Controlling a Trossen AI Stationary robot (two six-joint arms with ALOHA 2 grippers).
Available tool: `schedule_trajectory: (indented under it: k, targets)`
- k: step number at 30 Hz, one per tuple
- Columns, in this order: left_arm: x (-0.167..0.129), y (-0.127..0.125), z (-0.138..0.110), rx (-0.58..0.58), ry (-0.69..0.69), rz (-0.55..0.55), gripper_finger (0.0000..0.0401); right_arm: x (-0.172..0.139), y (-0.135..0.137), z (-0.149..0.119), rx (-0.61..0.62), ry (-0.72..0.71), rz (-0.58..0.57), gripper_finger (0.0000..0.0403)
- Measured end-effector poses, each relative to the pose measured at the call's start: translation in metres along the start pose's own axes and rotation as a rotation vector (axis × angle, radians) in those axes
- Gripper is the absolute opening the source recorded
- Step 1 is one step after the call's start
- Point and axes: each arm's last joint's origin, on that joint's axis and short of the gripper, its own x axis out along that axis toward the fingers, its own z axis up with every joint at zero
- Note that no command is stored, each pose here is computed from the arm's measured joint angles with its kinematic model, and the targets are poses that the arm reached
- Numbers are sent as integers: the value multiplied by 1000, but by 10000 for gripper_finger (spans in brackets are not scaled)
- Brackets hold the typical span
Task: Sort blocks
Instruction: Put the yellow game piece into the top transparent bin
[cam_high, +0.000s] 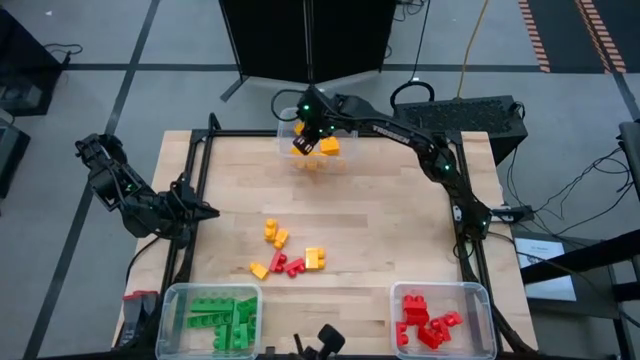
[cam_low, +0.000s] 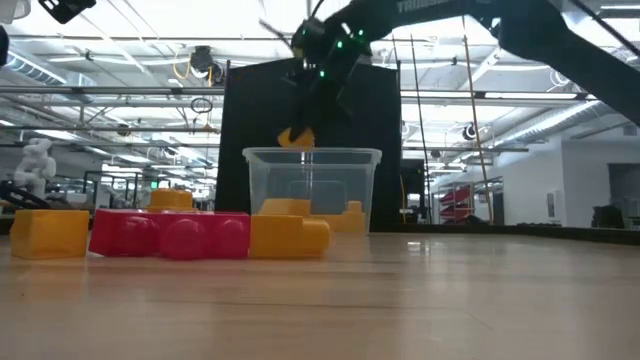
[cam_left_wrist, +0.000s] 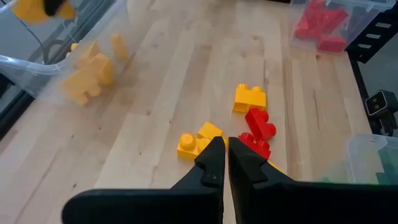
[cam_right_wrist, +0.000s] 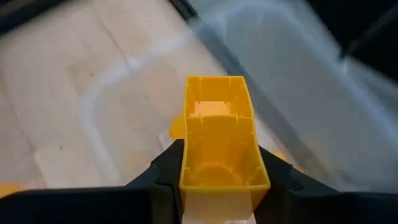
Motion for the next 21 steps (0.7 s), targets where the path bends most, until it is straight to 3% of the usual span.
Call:
schedule_trajectory:
  k: [5, 9, 12, 21]
  targets:
    - [0, 0, 0, 0, -4, 4, 3, 20, -6, -5, 98, 43, 5, 110]
    - [0, 1, 1, -10, -19, 20, 3, 34, -13, -9, 274, 73, -12, 110]
    - [0, 1, 1, -24, -31, 32, 3, 36, -20, -10, 408, 90, -33, 110]
    - [0, 1, 1, -25, -37, 37, 3, 38, -28, -7, 590, 72, -47, 110]
